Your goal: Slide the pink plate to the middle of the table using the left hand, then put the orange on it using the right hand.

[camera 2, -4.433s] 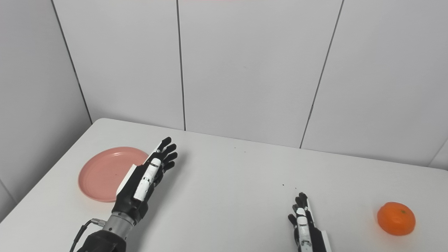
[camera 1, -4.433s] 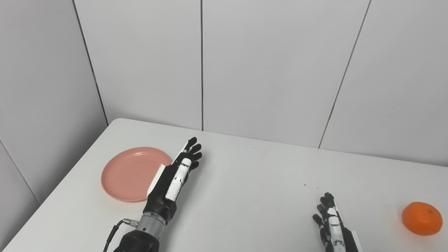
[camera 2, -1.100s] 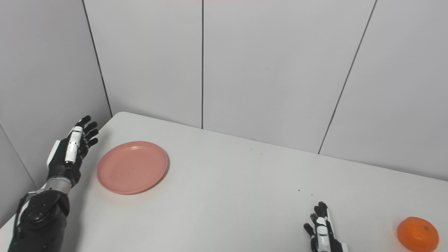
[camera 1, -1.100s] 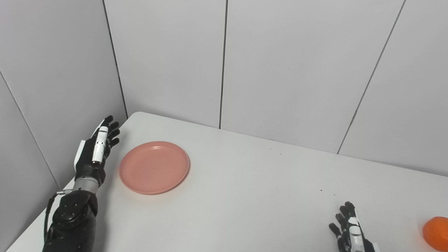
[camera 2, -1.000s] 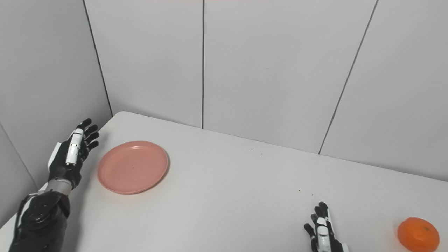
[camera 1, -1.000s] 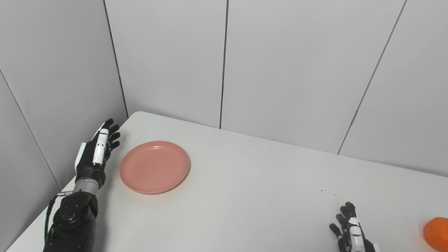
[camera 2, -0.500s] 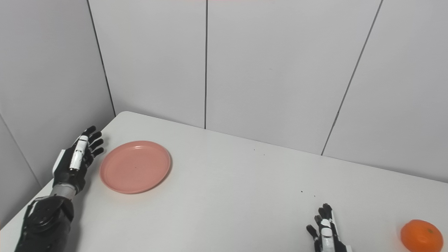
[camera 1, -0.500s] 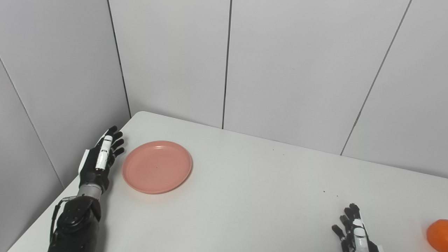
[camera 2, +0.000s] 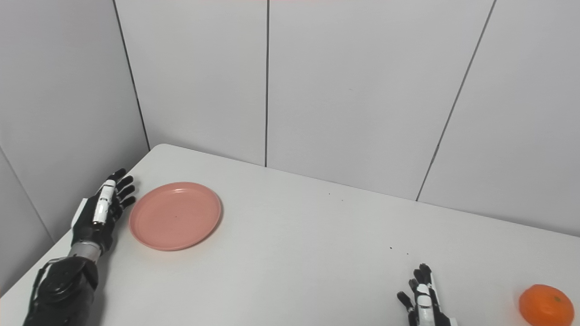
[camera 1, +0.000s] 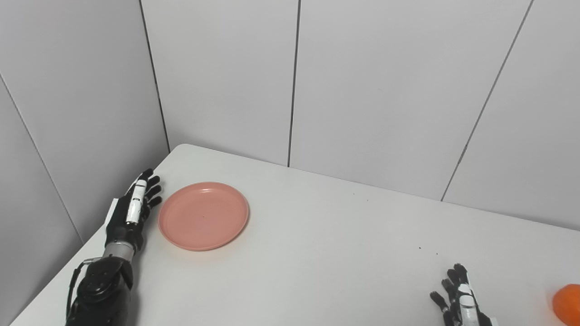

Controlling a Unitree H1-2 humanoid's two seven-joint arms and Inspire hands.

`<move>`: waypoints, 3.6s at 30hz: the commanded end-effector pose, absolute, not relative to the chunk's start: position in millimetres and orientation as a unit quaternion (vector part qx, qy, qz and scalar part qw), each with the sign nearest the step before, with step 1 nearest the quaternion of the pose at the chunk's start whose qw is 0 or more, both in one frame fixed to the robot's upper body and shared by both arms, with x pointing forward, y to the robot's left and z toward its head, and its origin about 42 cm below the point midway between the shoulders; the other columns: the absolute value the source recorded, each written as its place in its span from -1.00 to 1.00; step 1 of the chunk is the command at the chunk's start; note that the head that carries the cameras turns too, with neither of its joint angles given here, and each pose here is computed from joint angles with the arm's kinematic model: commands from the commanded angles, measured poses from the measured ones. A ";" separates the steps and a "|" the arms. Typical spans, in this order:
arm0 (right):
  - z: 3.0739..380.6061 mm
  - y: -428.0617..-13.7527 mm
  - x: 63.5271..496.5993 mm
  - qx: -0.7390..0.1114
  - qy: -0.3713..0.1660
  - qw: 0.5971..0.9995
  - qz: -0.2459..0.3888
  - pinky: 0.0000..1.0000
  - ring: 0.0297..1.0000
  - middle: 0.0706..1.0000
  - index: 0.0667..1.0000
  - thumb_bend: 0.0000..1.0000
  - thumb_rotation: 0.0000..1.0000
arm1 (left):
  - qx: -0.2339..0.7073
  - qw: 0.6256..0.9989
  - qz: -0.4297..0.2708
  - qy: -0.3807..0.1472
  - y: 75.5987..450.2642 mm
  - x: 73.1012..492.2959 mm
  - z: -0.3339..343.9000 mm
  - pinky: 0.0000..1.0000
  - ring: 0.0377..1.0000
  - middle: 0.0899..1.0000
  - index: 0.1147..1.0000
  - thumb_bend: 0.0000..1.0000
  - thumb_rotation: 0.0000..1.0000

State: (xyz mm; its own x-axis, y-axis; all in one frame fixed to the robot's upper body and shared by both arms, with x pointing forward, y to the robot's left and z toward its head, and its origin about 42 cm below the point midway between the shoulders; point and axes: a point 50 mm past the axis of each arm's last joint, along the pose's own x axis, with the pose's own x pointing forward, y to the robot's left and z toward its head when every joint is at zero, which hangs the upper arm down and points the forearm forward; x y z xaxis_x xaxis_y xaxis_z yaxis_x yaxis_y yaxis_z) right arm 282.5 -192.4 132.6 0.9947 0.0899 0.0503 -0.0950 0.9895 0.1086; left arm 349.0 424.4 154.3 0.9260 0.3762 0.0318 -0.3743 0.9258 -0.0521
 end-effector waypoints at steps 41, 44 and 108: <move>145.1 -194.6 285.6 0.054 -0.041 0.996 0.056 1.00 1.00 1.00 1.00 -0.67 1.00 | -0.043 0.990 0.134 -0.012 398.4 372.4 156.6 0.86 0.85 0.84 0.79 -0.29 1.00; 144.9 -194.5 285.9 0.054 -0.042 0.996 0.054 1.00 1.00 1.00 1.00 -0.67 1.00 | -0.049 0.991 0.122 -0.010 392.4 371.3 158.8 0.87 0.85 0.85 0.80 -0.27 0.96; 146.4 -181.3 284.1 0.056 -0.036 0.997 0.046 1.00 0.98 0.98 0.99 -0.54 1.00 | -0.094 0.995 -0.018 0.017 248.2 378.7 162.8 0.84 0.85 0.85 0.81 -0.29 1.00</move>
State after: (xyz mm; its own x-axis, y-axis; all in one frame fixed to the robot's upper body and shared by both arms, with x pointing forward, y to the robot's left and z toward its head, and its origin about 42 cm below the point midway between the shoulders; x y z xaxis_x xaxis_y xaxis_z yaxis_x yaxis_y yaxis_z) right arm 282.0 -183.4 136.0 0.9955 0.0843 0.0433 -0.0885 0.9904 0.1065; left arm 371.0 262.7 155.3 0.9984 0.0173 -0.0529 -0.0267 0.9828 -0.1825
